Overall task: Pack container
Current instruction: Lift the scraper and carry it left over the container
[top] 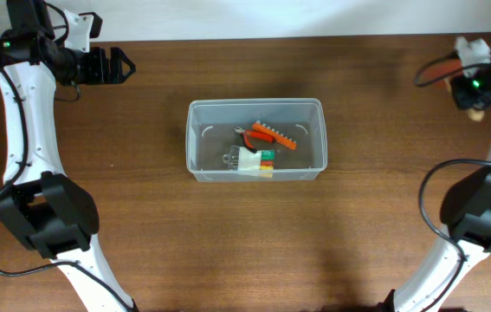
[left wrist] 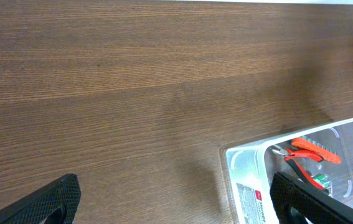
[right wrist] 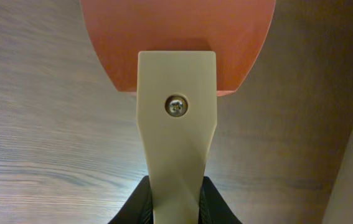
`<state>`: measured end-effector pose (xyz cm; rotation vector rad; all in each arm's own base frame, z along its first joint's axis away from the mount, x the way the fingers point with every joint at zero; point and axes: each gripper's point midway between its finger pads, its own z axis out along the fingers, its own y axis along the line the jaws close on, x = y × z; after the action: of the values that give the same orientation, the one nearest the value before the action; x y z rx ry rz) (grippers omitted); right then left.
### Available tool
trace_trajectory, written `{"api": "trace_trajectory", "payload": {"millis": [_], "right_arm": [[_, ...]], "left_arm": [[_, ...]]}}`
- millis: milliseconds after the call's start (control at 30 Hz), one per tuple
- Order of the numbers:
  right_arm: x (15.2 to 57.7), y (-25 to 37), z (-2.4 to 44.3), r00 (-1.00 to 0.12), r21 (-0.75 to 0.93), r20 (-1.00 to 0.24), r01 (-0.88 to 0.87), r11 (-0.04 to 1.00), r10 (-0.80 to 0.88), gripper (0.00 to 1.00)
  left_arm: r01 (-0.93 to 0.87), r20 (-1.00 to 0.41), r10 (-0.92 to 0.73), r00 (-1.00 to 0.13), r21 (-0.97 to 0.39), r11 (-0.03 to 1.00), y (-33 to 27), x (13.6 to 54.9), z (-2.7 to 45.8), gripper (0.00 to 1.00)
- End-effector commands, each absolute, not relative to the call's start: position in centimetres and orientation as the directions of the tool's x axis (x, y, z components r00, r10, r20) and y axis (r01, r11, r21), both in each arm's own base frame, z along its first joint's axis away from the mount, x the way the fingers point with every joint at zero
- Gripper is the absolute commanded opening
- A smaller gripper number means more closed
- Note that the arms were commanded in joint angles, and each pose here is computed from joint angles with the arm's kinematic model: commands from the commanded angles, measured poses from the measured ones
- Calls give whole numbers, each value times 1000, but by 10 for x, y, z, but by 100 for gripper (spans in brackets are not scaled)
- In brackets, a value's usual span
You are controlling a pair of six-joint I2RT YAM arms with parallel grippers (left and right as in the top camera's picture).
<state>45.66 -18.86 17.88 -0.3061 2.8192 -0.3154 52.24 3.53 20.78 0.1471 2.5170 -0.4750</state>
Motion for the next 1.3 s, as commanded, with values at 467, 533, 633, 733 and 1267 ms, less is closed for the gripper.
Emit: {"api": "trace_trajectory", "payload": {"millis": [467,533,633,733,1267], "right_arm": [[487,96,235,-616,-267,-361,-651,711,-700,4],[474,127,232,-577,-252,-342,-704,664,-742,4],[457,156,229,-505,-208,-338,-783,587,-794,4],[433,193,227,-384,-127,-367,-882,455,-847,4],[419,204,159,-235,-55,-300,-963,262,-925,4]], "left_arm": [[199,-566,-6,-824,-300,933,37,524,214,99],[199,-566,-7,-824,-300,933,38,524,214,99],[199,-566,-7,-824,-300,933,38,524,214,99],[199,-566,-6,-824,-300,933,37,524,214,99],[199,-566,-6,-824,-300,933,37,524,214,99]]}}
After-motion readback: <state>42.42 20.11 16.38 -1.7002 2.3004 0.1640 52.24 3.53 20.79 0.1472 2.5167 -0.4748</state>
